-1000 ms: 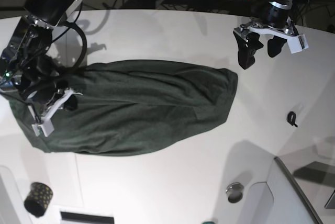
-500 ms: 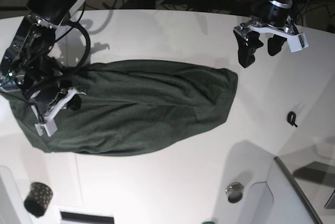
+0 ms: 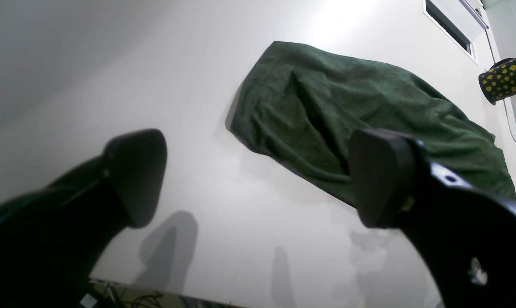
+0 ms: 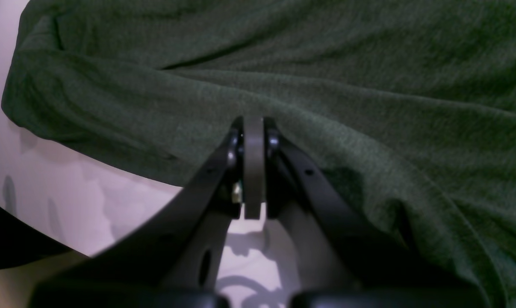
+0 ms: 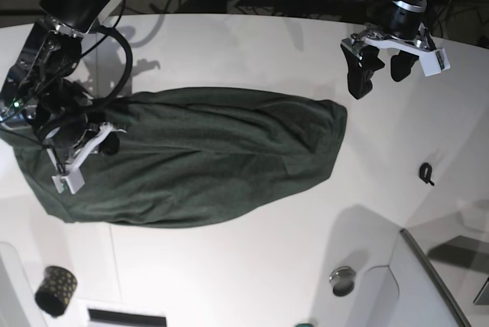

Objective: Layout the t-shirt on the table in an organized manner, then fold the t-shirt properly
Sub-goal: 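Pull the shirt's end with the right gripper to straighten it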

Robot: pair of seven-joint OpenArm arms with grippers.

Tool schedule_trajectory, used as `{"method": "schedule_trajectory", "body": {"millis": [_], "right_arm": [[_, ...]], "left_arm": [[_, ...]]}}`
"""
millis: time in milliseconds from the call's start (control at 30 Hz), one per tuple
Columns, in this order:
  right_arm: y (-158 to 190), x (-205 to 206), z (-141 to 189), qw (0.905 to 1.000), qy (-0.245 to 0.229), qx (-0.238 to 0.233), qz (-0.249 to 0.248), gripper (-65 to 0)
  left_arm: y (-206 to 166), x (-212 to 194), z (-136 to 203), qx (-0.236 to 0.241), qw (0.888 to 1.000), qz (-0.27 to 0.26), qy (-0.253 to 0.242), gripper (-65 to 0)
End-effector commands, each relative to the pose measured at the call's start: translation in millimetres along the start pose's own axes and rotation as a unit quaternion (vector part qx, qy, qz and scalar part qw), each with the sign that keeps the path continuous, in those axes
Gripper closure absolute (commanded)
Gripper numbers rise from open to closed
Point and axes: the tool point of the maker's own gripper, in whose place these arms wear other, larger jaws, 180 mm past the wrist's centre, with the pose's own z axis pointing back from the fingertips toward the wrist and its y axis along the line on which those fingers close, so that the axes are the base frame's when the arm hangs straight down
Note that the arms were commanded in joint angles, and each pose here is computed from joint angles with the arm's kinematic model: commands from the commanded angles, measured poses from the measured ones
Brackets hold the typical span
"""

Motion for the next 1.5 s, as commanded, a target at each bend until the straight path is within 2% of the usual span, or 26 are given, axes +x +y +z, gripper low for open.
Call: {"method": "schedule_trajectory", "body": {"millis": [0,100,267,633,933,1067,1133,1267,1400,1467], "right_arm": [[1.8,18.0,3.4,0.9996,-0.028,0.003,0.007,-0.6],[4.9,18.0,3.6,0.9993,-0.034,0.012,0.001,-0.6],[20.6,20.8,7.4,0.9952,-0.069,0.065,-0.025,-1.1],[35.0,18.1,10.7,0.9888,-0.088,0.109,-0.051,-1.7],[37.8,-9.0,-9.8,0.9861,-0.048,0.132,-0.089,-2.0],[39.2,-11.9,-15.7,0.9845,-0.04,0.14,-0.098,-8.1],[40.4,-9.5,-15.5,0.9848,-0.042,0.14,-0.094,-8.4],[40.7,-7.6,-14.9,0.9849,-0.043,0.14,-0.091,-8.1],[40.3,-7.4,-14.8,0.9852,-0.043,0.14,-0.09,0.0],[42.8,-7.5,-15.6,0.9856,-0.039,0.141,-0.084,-0.9]], "left_arm": [[-4.1,9.1,1.0,-0.009,1.0,-0.007,-0.014,-65.0],[-4.7,10.2,0.7,-0.01,1.0,-0.008,-0.015,-65.0],[-5.3,10.3,0.8,-0.01,1.0,-0.007,-0.016,-65.0],[-5.5,11.4,0.8,-0.011,1.0,-0.009,-0.017,-65.0],[-4.9,10.7,1.4,-0.011,1.0,-0.009,-0.015,-65.0],[-4.9,10.7,1.4,-0.011,1.0,-0.009,-0.015,-65.0],[-4.9,10.7,1.4,-0.011,1.0,-0.009,-0.015,-65.0],[-4.7,10.9,1.4,-0.011,1.0,-0.01,-0.015,-65.0],[-4.7,10.9,1.4,-0.011,1.0,-0.01,-0.015,-65.0],[-4.5,10.5,1.8,-0.011,1.0,-0.01,-0.015,-65.0]]}}
